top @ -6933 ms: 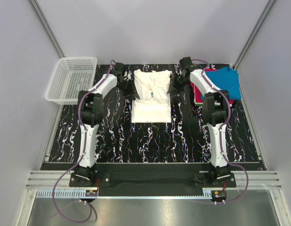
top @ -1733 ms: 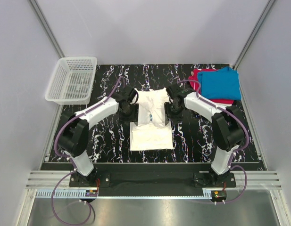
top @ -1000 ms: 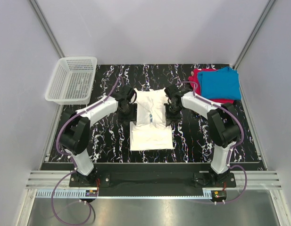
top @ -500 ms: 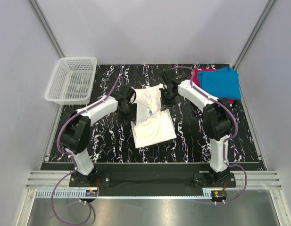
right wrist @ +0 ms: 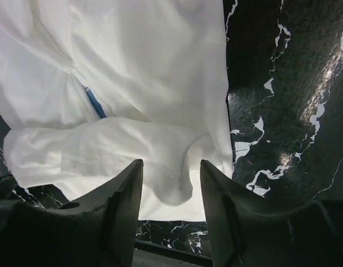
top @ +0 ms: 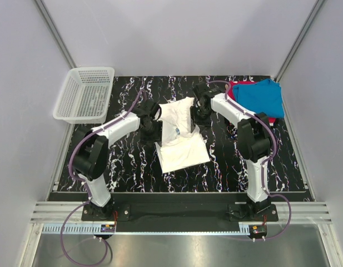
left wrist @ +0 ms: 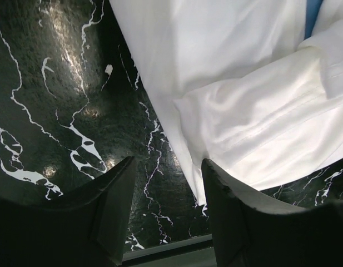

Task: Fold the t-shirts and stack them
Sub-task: Fold the tshirt

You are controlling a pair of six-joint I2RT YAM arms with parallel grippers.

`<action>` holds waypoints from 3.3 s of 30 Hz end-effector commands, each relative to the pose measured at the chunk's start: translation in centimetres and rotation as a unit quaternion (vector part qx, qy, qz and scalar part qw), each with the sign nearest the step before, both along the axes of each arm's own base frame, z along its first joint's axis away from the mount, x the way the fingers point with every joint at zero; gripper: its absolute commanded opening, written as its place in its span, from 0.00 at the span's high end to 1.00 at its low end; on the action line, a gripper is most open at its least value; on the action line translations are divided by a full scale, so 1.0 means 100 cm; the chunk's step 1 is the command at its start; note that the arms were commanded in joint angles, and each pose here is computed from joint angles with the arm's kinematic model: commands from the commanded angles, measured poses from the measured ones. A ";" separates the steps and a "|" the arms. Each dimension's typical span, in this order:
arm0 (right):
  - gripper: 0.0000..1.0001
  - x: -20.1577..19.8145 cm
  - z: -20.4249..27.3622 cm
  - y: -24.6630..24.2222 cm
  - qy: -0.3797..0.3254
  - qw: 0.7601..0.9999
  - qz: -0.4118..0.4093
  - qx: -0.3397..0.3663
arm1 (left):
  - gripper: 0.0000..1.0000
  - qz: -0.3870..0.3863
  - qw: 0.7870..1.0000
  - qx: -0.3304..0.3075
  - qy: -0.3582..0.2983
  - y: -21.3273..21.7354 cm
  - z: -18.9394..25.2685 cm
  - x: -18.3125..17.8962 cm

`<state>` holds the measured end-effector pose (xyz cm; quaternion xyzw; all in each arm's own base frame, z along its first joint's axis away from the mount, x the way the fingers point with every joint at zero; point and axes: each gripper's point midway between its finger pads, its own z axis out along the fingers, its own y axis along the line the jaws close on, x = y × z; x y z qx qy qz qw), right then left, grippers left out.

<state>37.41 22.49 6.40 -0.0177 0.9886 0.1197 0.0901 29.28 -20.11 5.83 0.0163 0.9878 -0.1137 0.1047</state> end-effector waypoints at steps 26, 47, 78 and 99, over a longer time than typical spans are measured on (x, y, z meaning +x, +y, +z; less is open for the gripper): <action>0.00 -0.106 0.147 0.057 -0.105 0.977 -0.028 0.183 | 0.01 0.128 0.980 -0.016 -0.153 0.011 0.115 -0.015; 0.00 -0.044 0.084 -0.018 -0.149 0.986 -0.065 0.034 | 0.01 0.074 0.982 -0.043 -0.167 -0.029 0.127 0.006; 0.00 -0.114 -0.055 -0.015 -0.042 0.998 -0.054 -0.014 | 0.01 -0.066 0.996 -0.001 -0.065 -0.072 -0.008 -0.061; 0.00 -0.140 -0.029 0.029 0.019 0.998 -0.067 0.012 | 0.01 -0.029 0.995 0.033 -0.090 -0.032 0.010 -0.053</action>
